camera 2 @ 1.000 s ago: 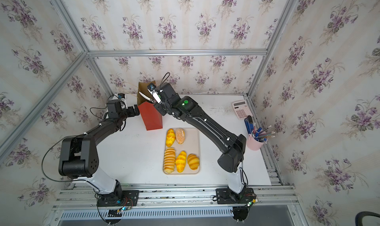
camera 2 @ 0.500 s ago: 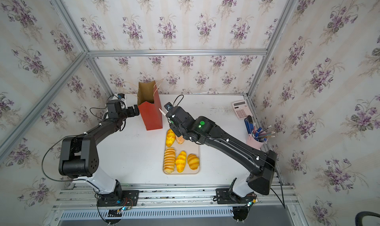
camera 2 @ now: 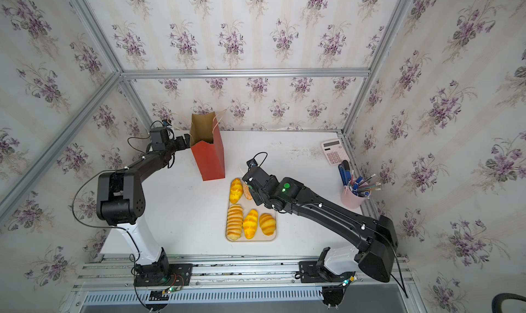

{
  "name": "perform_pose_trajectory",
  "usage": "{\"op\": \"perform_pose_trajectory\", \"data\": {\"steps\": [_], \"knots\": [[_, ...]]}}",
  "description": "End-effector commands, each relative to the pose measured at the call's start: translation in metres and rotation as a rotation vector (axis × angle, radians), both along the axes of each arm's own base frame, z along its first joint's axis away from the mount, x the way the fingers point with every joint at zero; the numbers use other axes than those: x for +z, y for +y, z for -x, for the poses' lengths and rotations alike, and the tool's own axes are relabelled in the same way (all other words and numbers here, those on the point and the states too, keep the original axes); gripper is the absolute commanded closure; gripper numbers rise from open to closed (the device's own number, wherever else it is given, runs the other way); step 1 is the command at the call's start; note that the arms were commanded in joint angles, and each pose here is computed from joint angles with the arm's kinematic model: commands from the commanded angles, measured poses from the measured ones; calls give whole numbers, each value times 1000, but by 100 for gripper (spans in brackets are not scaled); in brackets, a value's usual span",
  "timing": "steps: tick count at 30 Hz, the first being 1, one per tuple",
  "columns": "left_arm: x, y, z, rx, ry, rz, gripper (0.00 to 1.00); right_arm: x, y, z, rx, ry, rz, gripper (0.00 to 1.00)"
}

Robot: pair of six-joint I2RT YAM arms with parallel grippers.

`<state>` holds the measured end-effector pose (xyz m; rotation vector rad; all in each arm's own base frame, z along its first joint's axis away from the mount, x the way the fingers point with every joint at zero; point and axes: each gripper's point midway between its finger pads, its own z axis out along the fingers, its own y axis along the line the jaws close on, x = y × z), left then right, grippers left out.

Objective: Pack bread into a paper bag
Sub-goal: Pick up the fake bread from the plate.

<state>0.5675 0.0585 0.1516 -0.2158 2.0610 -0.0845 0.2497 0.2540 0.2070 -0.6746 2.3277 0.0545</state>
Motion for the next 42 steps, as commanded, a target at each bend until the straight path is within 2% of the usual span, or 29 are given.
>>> {"op": "perform_pose_trajectory", "data": {"steps": [1, 8, 11, 16, 25, 32, 42], "knots": [[-10, 5, -12, 18, 19, 17, 0, -2, 12, -3, -4, 9, -65, 45], [-29, 15, -52, 38, 38, 17, 0, -21, 18, -4, 0, 51, -70, 46], [-34, 10, -71, 2, 15, 39, 0, -34, 22, -3, 6, 79, -82, 45], [-34, 9, -96, -16, -7, 59, 0, -57, 21, -1, -12, 138, -28, 46], [-31, 4, -125, -66, -26, 69, 0, -58, 7, 9, -70, 174, -35, 47], [-32, -3, -133, -102, -39, 94, 0, -78, 10, 14, -69, 222, -37, 46], [-31, -19, -126, -167, -38, 105, 0, -99, 11, 4, -68, 240, -23, 46]]}}
